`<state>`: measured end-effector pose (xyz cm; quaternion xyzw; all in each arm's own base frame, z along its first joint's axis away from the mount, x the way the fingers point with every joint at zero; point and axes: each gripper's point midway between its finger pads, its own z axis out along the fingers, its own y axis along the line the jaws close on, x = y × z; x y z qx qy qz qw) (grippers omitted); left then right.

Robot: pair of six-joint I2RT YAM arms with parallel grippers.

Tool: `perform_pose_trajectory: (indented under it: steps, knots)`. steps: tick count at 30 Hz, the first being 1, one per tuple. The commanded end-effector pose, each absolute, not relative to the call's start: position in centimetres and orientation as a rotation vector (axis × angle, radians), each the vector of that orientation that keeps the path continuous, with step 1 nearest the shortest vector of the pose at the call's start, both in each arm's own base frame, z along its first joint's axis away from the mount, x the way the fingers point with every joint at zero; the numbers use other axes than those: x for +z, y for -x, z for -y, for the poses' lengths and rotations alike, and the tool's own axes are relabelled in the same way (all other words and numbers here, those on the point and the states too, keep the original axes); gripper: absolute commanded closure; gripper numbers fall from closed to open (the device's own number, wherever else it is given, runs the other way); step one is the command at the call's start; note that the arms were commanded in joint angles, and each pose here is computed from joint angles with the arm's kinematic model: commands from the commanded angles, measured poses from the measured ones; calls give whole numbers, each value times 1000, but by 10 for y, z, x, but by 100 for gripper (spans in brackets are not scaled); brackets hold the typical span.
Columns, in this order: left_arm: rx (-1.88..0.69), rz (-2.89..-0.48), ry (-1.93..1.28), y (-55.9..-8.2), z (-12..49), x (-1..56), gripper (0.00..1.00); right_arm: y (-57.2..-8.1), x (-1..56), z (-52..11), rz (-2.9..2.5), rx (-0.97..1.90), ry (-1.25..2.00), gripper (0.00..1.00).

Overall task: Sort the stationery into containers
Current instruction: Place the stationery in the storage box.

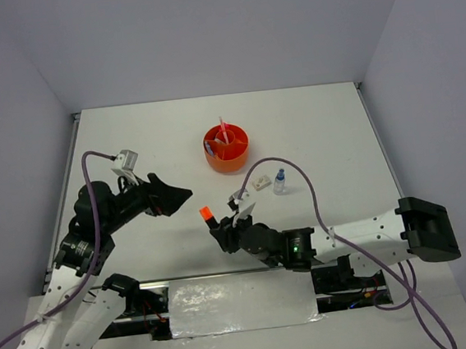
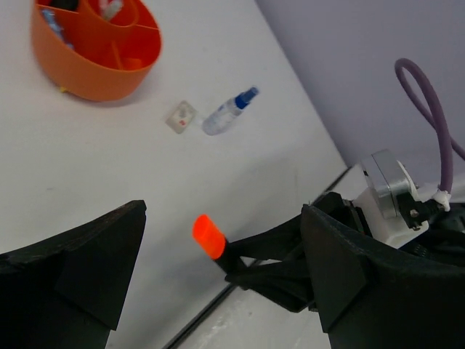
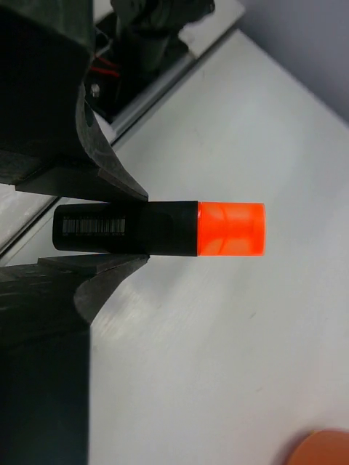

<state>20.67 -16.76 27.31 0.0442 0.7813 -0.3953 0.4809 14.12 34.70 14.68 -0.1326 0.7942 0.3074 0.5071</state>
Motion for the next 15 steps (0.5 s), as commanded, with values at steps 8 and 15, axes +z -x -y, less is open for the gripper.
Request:
perform_pose_trajectory:
  steps: [8, 15]
  knots:
    - [-1270, -1718, -171, -195, 209, 316, 1, -141, 252, -384, -1604, 753, 582, 100]
    - [-1253, -1759, -156, -195, 209, 304, 7, -151, 265, -380, -1572, 723, 509, 100]
